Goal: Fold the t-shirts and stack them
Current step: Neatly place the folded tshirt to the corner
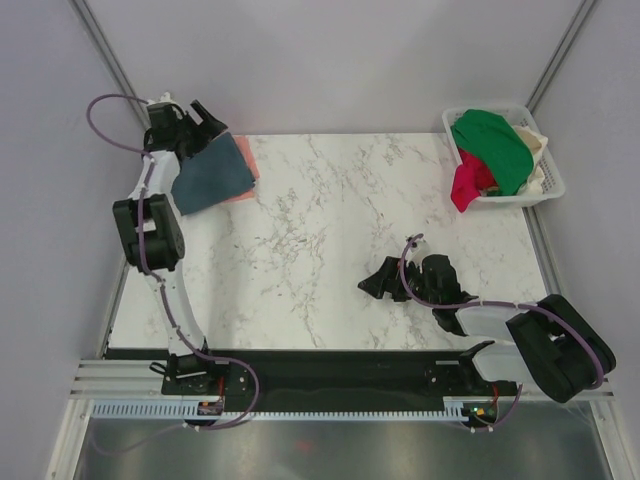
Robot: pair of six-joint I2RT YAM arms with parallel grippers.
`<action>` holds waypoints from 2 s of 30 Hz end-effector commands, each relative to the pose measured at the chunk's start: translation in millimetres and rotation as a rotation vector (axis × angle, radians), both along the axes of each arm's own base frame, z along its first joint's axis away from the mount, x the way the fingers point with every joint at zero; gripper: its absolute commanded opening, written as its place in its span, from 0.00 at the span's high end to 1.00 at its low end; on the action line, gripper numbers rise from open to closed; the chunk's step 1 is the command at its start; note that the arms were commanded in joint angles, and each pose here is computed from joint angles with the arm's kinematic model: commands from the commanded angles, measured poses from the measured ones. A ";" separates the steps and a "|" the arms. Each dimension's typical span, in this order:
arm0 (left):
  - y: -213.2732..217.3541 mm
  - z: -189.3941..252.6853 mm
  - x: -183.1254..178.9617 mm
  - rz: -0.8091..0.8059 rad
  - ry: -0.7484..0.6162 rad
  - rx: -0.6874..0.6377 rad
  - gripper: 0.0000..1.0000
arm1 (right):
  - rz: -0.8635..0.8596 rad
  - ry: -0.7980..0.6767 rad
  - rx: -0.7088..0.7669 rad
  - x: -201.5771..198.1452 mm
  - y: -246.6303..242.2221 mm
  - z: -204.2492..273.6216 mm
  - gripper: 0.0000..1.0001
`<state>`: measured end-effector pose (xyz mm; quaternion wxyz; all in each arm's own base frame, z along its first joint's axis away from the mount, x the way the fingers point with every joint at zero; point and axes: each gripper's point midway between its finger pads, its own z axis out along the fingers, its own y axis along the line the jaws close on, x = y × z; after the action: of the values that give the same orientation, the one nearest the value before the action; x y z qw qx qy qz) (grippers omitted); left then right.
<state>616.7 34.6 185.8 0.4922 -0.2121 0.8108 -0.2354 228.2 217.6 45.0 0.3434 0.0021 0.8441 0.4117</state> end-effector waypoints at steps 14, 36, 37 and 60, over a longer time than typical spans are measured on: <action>-77.9 -60.7 60.2 -0.399 -0.046 -0.087 0.00 | -0.006 0.069 -0.054 -13.7 -10.0 -20.5 0.02; -44.2 -131.1 -70.2 -0.298 0.194 -0.219 0.00 | -0.006 0.075 -0.046 -18.1 -11.2 -21.5 0.02; -46.8 -138.7 -67.6 -0.321 0.246 -0.244 0.00 | -0.006 0.076 -0.046 -18.3 -11.3 -21.8 0.02; -71.9 151.9 -223.3 -0.173 -0.213 0.068 0.00 | -0.029 0.096 -0.076 -20.6 -17.5 -27.4 0.02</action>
<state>415.9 -20.9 412.4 0.6291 -0.0922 0.7251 -0.2645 224.0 213.9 45.0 0.3453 0.0047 0.8447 0.4090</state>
